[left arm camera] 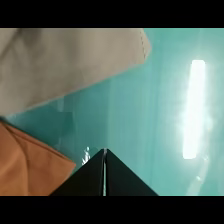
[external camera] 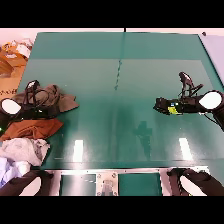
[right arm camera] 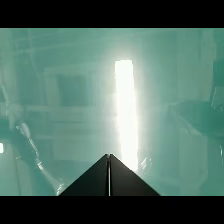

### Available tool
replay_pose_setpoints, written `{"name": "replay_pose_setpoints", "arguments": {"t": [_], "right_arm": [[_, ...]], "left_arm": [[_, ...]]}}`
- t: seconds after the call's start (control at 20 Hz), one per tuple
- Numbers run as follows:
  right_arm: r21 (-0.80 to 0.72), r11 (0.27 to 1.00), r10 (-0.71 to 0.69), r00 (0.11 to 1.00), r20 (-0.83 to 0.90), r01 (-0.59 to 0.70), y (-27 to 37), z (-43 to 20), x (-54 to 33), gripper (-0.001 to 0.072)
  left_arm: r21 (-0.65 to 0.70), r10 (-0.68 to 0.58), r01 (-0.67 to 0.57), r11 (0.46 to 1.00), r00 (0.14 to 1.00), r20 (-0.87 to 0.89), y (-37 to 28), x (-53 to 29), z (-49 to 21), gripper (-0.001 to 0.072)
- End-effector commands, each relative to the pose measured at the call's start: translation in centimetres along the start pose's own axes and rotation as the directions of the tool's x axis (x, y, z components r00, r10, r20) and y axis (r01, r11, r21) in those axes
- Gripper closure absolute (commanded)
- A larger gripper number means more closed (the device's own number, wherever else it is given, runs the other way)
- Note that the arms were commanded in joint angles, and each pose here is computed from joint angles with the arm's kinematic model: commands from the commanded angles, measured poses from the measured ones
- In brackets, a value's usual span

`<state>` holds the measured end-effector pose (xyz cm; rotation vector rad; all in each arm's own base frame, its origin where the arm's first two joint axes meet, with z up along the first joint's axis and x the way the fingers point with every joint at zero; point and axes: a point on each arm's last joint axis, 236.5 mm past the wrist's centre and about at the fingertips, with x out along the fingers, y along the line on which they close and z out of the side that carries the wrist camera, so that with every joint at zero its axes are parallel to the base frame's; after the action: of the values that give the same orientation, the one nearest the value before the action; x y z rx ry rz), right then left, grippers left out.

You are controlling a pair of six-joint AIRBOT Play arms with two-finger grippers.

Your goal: Fold the shirts.

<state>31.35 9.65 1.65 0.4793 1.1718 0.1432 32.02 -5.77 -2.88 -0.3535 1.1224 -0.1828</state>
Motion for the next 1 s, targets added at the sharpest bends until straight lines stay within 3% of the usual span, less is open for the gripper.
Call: {"name": "replay_pose_setpoints", "arguments": {"t": [0.0, 0.3, 0.35, 0.4, 0.45, 0.5, 0.65, 0.8, 0.95], "right_arm": [[0.0, 1.0, 0.0, 1.0, -0.002, 0.0, 0.0, 0.0, 0.0, 0.0698], [0.0, 1.0, 0.0, 1.0, -0.002, 0.0, 0.0, 0.0, 0.0, 0.0697], [-0.001, 1.0, 0.0, 1.0, -0.001, 0.0, 0.0, 0.0, 0.0, 0.0698], [-0.001, 1.0, 0.0, 1.0, 0.0, 0.0, 0.0, 0.0, 0.0, 0.0698], [0.0, 1.0, 0.0, 1.0, -0.001, 0.0, 0.0, 0.0, 0.0, 0.0698], [0.0, 1.0, 0.0, 1.0, -0.001, 0.0, 0.0, 0.0, 0.0, 0.0698], [0.0, 1.0, 0.0, 1.0, -0.001, 0.0, 0.0, 0.0, 0.0, 0.0698], [0.0, 1.0, 0.002, 1.0, 0.011, -0.002, 0.1, 0.3, 0.0, 0.0698], [-0.001, 1.0, 0.008, 0.998, 0.055, -0.008, 0.2, 1.3, 0.0, 0.0698]], "left_arm": [[0.003, 0.016, -0.016, 1.0, 0.998, 0.066, 0.4, 0.0, 1.5, 0.0679], [0.004, 0.021, -0.022, 1.0, 0.996, 0.092, 0.5, -0.1, 2.1, 0.0677], [0.029, 0.021, -0.024, 0.999, 0.996, 0.092, 0.5, -0.1, 2.1, 0.0424], [0.094, 0.019, -0.029, 0.995, 0.995, 0.098, 0.4, -0.3, 2.4, -0.0013], [0.151, 0.015, -0.032, 0.988, 0.994, 0.11, 0.0, -0.8, 3.2, 0.0034], [0.214, 0.013, -0.04, 0.976, 0.992, 0.128, -0.4, -1.6, 4.3, 0.0034], [0.33, 0.082, -0.185, 0.926, 0.95, 0.3, -0.3, -5.9, 10.8, -0.0013], [0.383, 0.158, -0.36, 0.851, 0.871, 0.466, 0.7, -9.2, 16.6, -0.0013], [0.362, 0.228, -0.353, 0.862, 0.91, 0.345, 4.5, -5.3, 15.6, -0.0013]]}}
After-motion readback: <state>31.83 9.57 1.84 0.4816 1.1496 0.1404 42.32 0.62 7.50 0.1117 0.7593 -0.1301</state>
